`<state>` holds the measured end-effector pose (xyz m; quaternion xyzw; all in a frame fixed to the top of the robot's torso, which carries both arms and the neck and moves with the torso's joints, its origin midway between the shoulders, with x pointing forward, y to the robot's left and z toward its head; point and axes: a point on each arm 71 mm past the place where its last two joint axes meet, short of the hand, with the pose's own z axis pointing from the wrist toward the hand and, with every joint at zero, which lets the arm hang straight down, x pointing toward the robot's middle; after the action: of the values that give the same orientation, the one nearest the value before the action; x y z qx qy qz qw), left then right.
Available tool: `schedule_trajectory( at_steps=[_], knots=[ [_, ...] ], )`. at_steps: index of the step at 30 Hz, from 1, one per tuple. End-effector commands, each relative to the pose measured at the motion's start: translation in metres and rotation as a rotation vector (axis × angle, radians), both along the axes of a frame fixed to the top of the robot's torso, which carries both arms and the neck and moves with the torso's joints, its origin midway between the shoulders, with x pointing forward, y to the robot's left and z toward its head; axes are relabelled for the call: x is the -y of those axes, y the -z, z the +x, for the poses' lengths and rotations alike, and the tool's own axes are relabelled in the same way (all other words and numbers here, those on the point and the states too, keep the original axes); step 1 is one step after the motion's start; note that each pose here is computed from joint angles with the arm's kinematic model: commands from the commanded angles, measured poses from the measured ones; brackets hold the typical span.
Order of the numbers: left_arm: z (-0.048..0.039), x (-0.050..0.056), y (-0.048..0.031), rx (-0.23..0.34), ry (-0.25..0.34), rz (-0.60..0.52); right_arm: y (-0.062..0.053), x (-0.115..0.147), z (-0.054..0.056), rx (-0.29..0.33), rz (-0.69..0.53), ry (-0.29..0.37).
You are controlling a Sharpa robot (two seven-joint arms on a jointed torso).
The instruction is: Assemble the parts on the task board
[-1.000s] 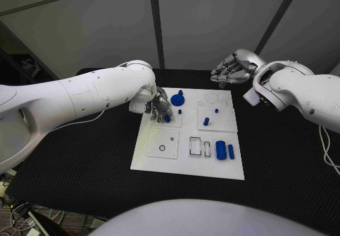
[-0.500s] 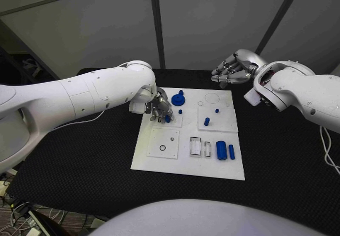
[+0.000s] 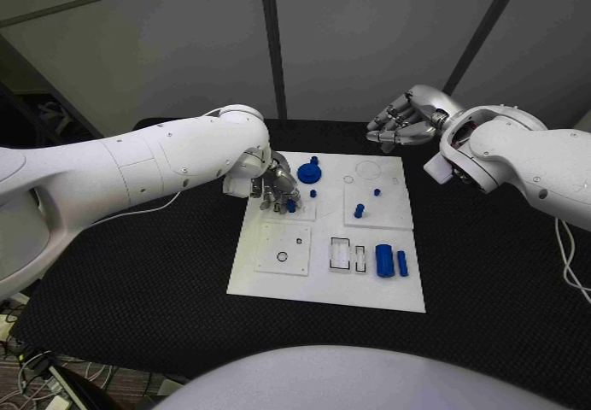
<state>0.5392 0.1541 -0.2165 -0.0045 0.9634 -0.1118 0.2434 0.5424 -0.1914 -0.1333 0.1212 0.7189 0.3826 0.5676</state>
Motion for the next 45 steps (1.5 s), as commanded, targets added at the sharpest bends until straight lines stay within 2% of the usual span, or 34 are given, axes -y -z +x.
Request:
schedule_trajectory(
  at_steps=[1,28,45],
  knots=[
    [-0.0009,-0.0012,0.0009,-0.010,0.008,0.018,-0.0010,-0.0005,0.0002,-0.001,0.002,-0.005],
    [-0.0020,0.0029,0.0005,-0.009,0.012,0.009,-0.0008,-0.0009,0.0005,-0.002,0.001,-0.006],
    [-0.0034,0.0012,-0.0010,-0.009,0.016,0.008,-0.0005,-0.0003,0.0011,-0.003,0.000,-0.005]
  ],
)
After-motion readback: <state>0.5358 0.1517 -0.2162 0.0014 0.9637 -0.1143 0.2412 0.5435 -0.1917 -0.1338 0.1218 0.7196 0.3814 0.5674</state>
